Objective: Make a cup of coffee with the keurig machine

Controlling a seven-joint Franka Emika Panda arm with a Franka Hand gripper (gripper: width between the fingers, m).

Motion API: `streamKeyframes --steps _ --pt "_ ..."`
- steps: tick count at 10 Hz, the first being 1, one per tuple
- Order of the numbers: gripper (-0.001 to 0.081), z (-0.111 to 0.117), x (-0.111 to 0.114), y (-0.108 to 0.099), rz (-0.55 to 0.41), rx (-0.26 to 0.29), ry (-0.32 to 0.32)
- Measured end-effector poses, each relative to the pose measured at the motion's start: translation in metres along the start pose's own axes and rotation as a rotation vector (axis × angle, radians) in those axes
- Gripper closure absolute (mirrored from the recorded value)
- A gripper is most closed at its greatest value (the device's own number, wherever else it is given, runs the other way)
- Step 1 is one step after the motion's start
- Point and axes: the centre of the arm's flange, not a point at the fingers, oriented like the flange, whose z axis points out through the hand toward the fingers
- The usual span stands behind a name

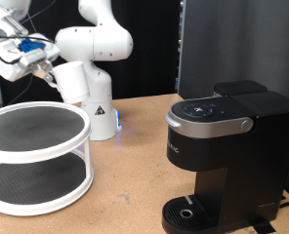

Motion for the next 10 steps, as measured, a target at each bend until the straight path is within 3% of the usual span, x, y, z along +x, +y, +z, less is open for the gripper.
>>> streamKeyframes --steps 2,5,8,10 --pt "0.0741 0.028 0.018 -0.006 0.063 -0.06 0.056" --pt "0.0741 0.066 0.041 -0.021 0.117 -0.097 -0.003" --pt "0.0741 0.106 0.06 -0.032 0.131 -0.111 0.002" --pt "0.0741 0.113 0.062 -0.031 0.137 -0.113 -0.006"
